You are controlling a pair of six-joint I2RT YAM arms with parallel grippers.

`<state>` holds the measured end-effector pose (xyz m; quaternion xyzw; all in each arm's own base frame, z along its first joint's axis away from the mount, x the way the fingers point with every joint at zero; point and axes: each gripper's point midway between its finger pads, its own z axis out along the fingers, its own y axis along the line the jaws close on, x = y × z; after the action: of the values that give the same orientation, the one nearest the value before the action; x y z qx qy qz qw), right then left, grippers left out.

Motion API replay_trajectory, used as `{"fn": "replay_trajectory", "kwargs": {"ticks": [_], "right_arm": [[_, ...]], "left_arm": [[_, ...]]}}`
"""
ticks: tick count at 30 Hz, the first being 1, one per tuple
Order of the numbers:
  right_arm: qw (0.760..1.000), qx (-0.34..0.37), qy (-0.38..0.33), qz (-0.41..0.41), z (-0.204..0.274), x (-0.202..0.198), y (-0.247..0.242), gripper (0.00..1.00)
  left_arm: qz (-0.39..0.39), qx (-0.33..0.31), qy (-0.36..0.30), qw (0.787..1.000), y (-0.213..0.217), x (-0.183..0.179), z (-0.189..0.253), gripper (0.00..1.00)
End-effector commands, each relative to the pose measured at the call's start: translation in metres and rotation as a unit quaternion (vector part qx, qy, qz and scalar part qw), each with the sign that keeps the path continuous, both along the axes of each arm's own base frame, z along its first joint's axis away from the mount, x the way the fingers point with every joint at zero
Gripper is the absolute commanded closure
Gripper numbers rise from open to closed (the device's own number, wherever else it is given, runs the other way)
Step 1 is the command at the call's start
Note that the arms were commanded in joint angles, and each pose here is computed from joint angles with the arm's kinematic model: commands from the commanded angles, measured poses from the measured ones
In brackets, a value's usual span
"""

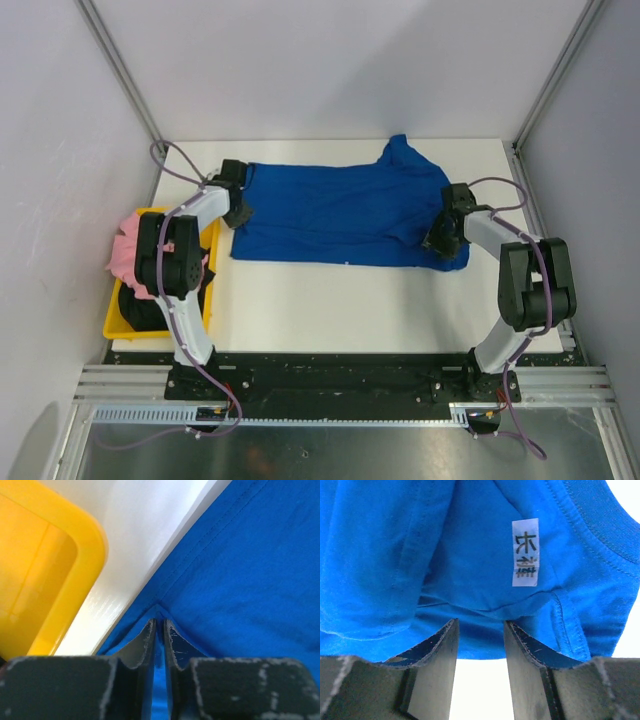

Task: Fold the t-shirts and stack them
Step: Fold the flattened tshirt in 1/3 of the way

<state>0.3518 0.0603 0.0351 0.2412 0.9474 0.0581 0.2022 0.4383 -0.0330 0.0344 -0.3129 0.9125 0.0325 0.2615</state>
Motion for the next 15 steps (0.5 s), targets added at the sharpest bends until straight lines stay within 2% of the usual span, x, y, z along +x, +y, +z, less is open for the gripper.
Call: {"fn": "replay_trajectory", "kwargs": {"ticks": [1, 3, 5, 8, 15], "right_arm": [[1.0, -0.005, -0.004, -0.003, -0.005, 0.003, -0.007, 0.55], [1.0, -0.005, -0.005, -0.003, -0.006, 0.004, -0.008, 0.55], [1.0, -0.001, -0.013, -0.001, -0.003, 0.006, -0.006, 0.55], [1.0, 0.004, -0.03, 0.01, 0.004, 0.012, 0.002, 0.55], [0.999, -0.002, -0.03, 0.038, -0.004, 0.012, 0.026, 0.56]], "left_arm": [[-0.002, 0.011, -0.03, 0.999, 0.008, 0.009, 0.023, 0.72], [-0.01, 0.01, -0.037, 0.999, 0.007, 0.01, 0.029, 0.51], [-0.02, 0.01, -0.046, 0.999, 0.006, 0.01, 0.039, 0.38], [-0.032, 0.007, -0.058, 0.998, 0.003, 0.004, 0.054, 0.33], [-0.043, -0.018, -0.051, 0.998, -0.004, -0.037, 0.055, 0.32]]}}
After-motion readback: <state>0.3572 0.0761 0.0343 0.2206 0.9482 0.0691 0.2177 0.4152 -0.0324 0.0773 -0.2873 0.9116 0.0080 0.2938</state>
